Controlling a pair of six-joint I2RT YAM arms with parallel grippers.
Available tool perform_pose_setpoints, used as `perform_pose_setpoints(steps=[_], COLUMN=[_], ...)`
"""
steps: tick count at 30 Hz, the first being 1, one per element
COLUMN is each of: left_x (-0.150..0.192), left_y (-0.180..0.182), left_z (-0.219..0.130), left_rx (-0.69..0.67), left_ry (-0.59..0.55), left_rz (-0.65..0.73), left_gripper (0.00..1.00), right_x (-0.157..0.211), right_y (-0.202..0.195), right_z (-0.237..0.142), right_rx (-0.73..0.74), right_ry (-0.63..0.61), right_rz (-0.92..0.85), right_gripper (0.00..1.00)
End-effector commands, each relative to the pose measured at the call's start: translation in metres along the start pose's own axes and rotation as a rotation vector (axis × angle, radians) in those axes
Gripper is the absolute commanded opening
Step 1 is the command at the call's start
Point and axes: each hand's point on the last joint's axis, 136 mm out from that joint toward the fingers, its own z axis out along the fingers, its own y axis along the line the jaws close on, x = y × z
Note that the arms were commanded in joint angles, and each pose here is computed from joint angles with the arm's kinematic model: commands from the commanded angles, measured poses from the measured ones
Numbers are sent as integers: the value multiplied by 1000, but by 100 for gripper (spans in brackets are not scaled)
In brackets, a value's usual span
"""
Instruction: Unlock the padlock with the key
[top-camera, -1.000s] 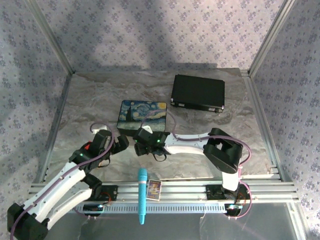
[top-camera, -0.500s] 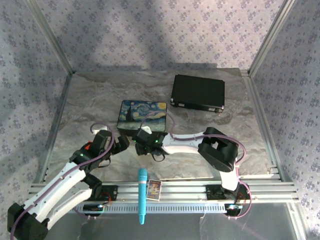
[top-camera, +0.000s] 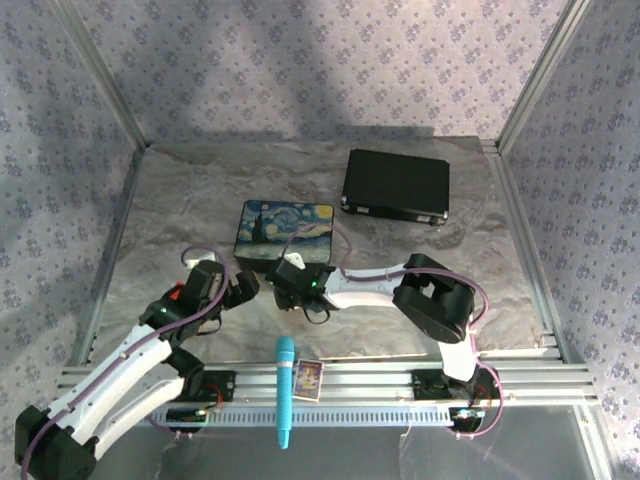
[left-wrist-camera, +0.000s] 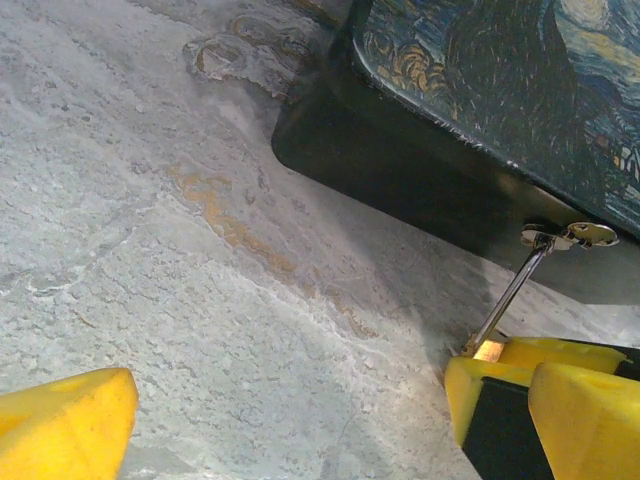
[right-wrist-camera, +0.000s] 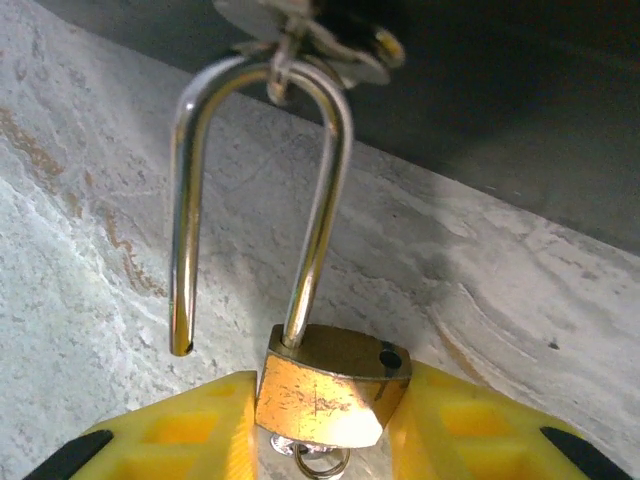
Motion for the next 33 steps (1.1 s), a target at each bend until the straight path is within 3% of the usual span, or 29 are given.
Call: perform_pose_setpoints(steps=[1, 4, 7, 10, 16, 23, 29, 33], left_x=[-13, -19, -32, -38, -14, -4, 5, 11], left_y=[-7, -18, -20, -41, -99, -131, -145, -140], left_z=[-7, -13, -25, -30, -11, 30, 63, 77], left_rx=[19, 22, -127, -152, 64, 47, 61, 46], left_ry=[-41, -61, -109, -142, -26, 122, 222, 268], left_rz=[74, 277, 488, 650, 977, 1320, 1414, 1437], left_gripper=[100, 100, 100, 100, 98, 92, 88, 72], right_x=[5, 9, 15, 20, 25, 26, 21, 20], right_y=[-21, -33, -47, -58, -73, -85, -83, -83], right_z=[-6, -12, -17, -22, -31, -30, -31, -28], right_rx=[42, 43, 27, 3, -39, -96, -112, -129], right_ry=[-14, -18, -11, -16, -23, -55, -104, -121], right_rz=[24, 39, 69, 80, 39, 147, 187, 236], right_gripper=[32, 31, 31, 30, 28, 28, 27, 26])
